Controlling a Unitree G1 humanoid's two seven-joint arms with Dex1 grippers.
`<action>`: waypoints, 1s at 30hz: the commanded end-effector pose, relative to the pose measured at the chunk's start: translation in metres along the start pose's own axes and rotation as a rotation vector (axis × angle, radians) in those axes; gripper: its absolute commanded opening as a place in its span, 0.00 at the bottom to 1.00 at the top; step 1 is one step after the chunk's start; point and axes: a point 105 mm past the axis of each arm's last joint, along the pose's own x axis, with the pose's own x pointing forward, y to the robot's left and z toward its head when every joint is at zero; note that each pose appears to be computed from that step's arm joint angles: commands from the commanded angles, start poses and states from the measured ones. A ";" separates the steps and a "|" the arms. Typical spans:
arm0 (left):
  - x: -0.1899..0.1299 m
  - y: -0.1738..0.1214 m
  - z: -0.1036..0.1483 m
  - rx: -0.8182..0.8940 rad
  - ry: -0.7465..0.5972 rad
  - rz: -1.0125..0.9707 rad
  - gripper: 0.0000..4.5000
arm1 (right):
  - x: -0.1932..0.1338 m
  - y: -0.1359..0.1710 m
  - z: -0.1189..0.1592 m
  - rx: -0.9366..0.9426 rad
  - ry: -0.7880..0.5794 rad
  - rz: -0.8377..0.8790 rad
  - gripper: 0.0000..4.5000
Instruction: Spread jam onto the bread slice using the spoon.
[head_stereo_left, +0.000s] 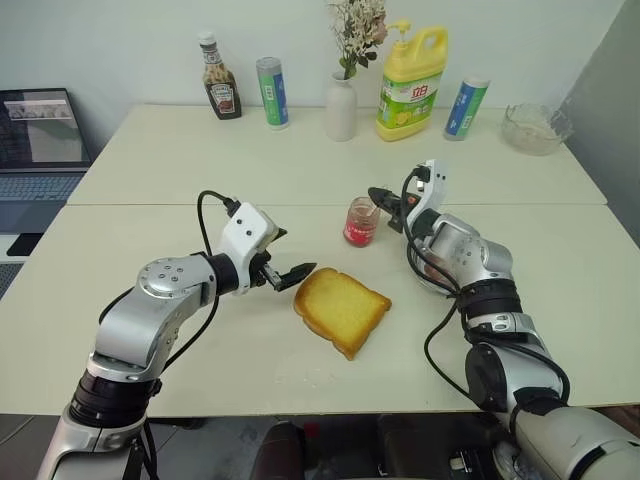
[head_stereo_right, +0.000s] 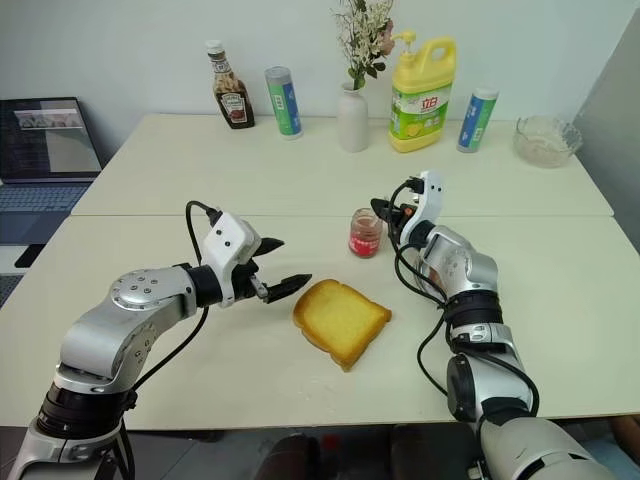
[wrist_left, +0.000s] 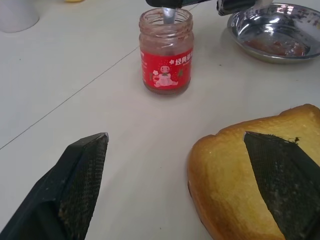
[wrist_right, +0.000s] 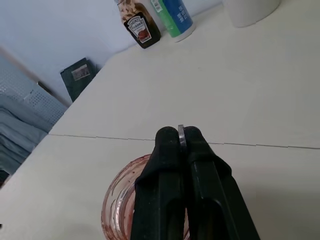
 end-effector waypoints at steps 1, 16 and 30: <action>0.001 0.001 0.010 0.040 -0.033 0.002 1.00 | 0.002 0.016 0.019 -0.003 -0.047 0.048 0.01; 0.003 0.000 0.010 0.048 -0.035 0.004 1.00 | 0.002 0.034 0.035 0.052 -0.096 0.083 0.01; 0.005 -0.002 0.009 0.055 -0.035 -0.002 1.00 | -0.004 0.027 0.048 0.227 -0.137 0.050 0.01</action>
